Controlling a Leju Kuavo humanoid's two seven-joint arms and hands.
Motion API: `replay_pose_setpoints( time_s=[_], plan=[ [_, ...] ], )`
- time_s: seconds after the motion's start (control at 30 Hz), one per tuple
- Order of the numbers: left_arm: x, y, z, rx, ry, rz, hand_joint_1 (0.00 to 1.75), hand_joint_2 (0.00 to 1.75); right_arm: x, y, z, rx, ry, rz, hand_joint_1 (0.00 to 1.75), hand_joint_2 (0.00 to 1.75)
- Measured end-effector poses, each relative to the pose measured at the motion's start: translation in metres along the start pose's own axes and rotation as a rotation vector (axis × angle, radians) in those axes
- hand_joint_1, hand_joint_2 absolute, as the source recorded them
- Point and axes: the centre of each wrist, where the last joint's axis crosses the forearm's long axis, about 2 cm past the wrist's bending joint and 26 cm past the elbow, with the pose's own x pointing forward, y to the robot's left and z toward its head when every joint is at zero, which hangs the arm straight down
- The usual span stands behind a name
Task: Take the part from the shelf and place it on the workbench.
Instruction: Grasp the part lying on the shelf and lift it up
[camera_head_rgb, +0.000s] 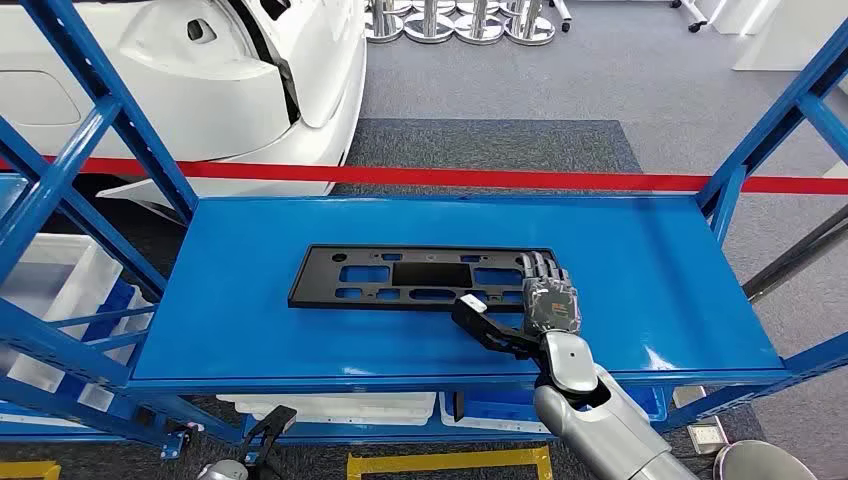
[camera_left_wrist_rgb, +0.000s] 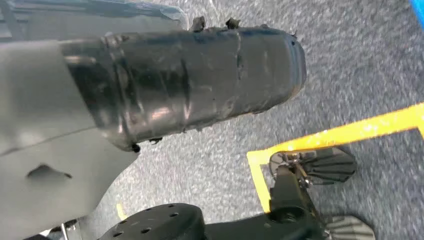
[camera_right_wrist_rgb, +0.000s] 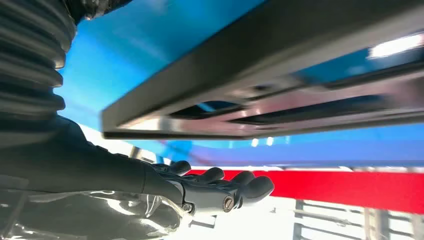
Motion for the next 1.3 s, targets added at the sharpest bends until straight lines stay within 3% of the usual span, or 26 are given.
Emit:
replay_pose_setpoints(
  time_s=[0.17, 0.3, 0.67, 0.93, 1.3],
  plan=[
    [0.001, -0.017, 0.000, -0.022, -0.013, 0.022, 0.00, 0.00, 0.003, 0.001, -0.004, -0.009, -0.030, 0.018, 0.12, 1.75],
    [0.000, -0.028, 0.001, -0.035, -0.013, 0.037, 0.00, 0.00, 0.004, 0.002, -0.006, -0.006, -0.040, 0.032, 1.75, 1.75],
    [-0.005, -0.038, 0.007, -0.034, -0.007, 0.057, 0.00, 0.00, -0.004, 0.000, -0.011, 0.024, -0.013, 0.029, 1.75, 1.75],
    [-0.013, -0.028, 0.013, -0.013, 0.000, 0.041, 0.00, 0.00, -0.012, 0.004, -0.007, 0.043, 0.016, 0.003, 1.75, 1.75],
    [-0.013, -0.030, 0.013, 0.015, -0.007, 0.052, 0.00, 0.00, -0.022, 0.010, 0.007, -0.074, -0.009, -0.192, 1.75, 1.75]
  ],
)
